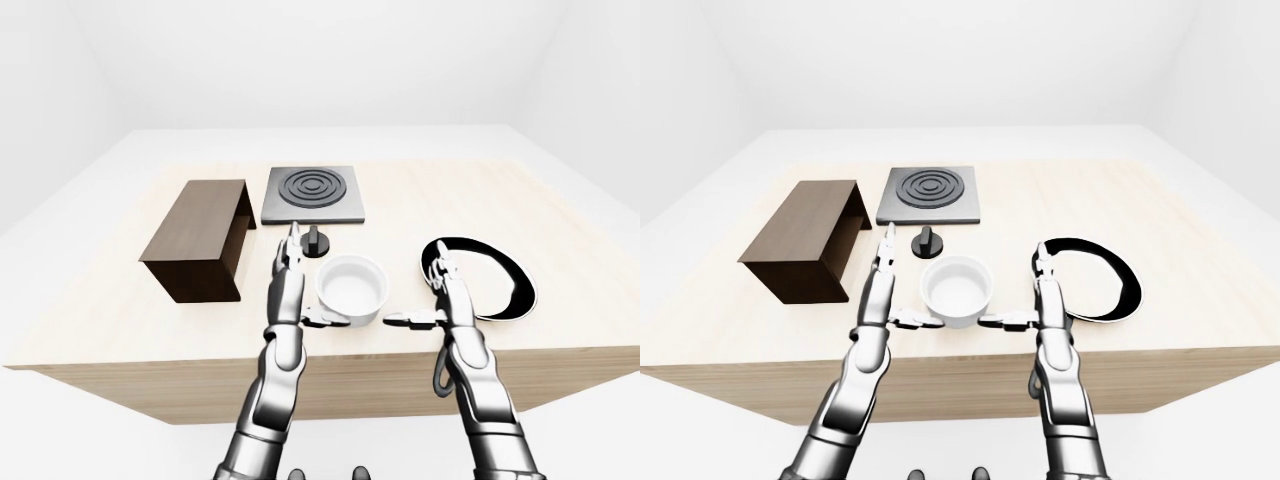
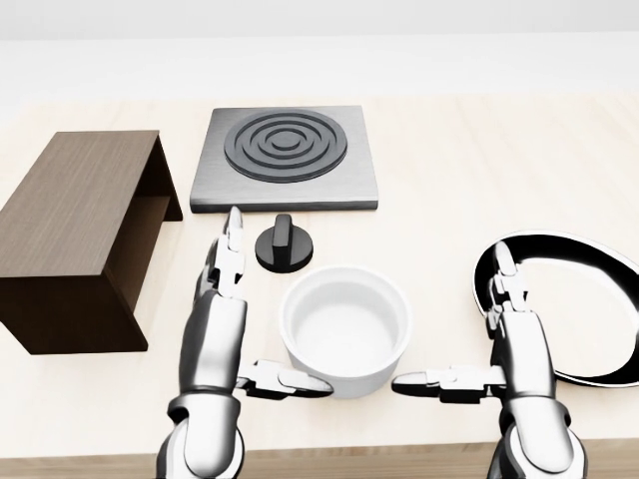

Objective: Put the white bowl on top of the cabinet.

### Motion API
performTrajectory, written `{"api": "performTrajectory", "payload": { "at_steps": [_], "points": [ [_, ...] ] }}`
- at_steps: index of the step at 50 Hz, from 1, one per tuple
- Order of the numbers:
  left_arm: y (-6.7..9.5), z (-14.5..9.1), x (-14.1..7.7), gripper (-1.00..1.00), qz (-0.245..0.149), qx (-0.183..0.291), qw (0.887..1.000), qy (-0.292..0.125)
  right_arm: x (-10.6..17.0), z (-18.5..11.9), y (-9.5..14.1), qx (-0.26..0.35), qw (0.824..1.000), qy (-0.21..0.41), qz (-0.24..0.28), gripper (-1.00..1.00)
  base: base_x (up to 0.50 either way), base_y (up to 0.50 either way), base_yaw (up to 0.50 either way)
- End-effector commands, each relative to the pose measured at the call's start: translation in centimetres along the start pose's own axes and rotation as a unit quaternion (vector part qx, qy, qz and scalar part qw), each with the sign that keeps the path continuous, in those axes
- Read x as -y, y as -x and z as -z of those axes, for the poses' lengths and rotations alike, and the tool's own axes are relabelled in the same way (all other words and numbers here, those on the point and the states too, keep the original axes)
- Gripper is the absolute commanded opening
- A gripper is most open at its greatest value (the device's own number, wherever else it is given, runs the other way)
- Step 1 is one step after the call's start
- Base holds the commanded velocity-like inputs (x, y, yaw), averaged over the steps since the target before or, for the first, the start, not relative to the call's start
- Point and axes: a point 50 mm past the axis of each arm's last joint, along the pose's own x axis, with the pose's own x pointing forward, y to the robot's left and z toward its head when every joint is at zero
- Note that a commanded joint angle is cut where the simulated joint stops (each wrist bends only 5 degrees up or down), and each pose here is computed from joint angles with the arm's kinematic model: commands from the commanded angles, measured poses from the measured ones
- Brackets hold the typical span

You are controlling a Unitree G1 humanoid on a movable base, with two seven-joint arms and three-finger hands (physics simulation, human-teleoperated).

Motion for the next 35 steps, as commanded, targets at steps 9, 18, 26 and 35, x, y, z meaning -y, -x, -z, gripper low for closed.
{"api": "performTrajectory", "payload": {
  "at_steps": [9, 18, 26, 35],
  "points": [
    [0.5, -3.7, 2.7, 1.0, 0.003, 0.081, 0.993, -0.087, 0.7, -0.6, 0.2, 0.014, 1.0, 0.001, -0.001, 1.0, 0.0, 0.0, 0.0],
    [0.6, -5.3, 3.7, 1.0, -0.003, 0.118, 0.986, -0.122, 1.1, -1.0, 0.3, 0.022, 1.0, -0.003, -0.001, 1.0, 0.0, 0.0, 0.0],
    [-0.4, -4.3, 5.3, 1.0, 0.025, 0.101, 0.981, -0.163, 1.4, -1.2, 0.4, 0.028, 1.0, -0.007, 0.001, 1.0, 0.0, 0.0, 0.0],
    [-0.7, -3.9, 6.2, 1.0, 0.032, 0.099, 0.976, -0.189, 1.6, -1.6, 0.6, 0.037, 0.999, -0.011, 0.002, 1.0, 0.0, 0.0, 0.0]
  ]
}}
